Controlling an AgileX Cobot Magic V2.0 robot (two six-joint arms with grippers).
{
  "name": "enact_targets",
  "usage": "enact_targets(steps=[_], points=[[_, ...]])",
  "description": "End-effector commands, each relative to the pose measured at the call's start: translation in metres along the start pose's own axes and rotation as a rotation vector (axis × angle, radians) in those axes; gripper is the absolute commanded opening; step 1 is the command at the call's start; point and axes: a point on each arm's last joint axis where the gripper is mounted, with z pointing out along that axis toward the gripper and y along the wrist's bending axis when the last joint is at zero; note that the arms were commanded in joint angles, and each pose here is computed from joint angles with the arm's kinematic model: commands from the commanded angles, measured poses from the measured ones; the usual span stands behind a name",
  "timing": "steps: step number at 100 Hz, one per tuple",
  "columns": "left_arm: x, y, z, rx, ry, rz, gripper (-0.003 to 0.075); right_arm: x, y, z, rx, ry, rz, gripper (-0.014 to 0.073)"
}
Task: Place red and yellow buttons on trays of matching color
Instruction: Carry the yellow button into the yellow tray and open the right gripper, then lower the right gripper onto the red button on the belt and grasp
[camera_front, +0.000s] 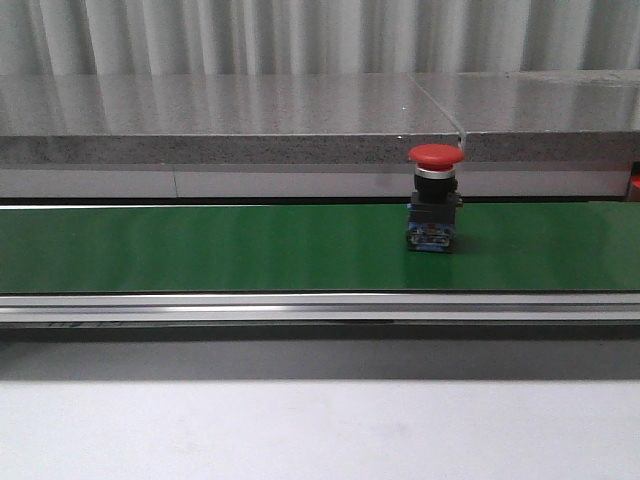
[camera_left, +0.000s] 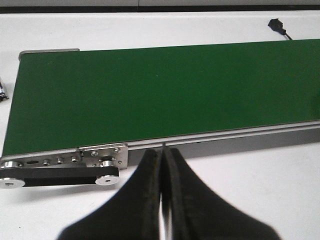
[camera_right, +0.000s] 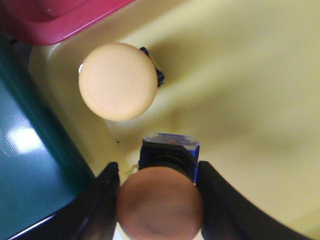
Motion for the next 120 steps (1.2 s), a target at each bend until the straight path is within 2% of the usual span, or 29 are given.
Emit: enact_targets(steps=[1, 27, 32, 42, 52, 70, 96, 120], points=[[-0.013, -0.002, -0.004, 0.014, -0.083, -0.002, -0.002, -0.008, -0.001, -0.008, -0.006, -0.073, 0.01, 0.0236], [-0.013, -0.002, -0.004, 0.014, -0.083, -0.002, -0.002, -0.008, -0.003, 0.005, -0.002, -0.027, 0.02, 0.0253], [-0.013, -0.002, -0.004, 0.014, -0.083, -0.002, -0.002, -0.008, -0.003, 0.006, -0.002, -0.022, 0.02, 0.0305], [-0.013, -0.002, -0.004, 0.014, -0.083, -0.002, -0.002, -0.006, -0.003, 0.008, -0.002, -0.014, 0.021, 0.0473], [-0.013, -0.002, -0.004, 0.014, -0.083, -0.002, -0.002, -0.006, -0.003, 0.008, -0.002, -0.018, 0.021, 0.0552], [-0.013, -0.002, -0.004, 0.014, -0.083, -0.002, -0.002, -0.006, -0.003, 0.001, -0.003, -0.04, 0.02, 0.0552], [-0.013, -0.002, -0.004, 0.014, -0.083, -0.002, -0.002, 0.001, -0.001, -0.042, -0.007, -0.151, 0.0, 0.0552], [-0.013, -0.002, -0.004, 0.014, -0.083, -0.002, -0.002, 0.011, 0.023, -0.086, -0.05, -0.212, -0.119, 0.0564]])
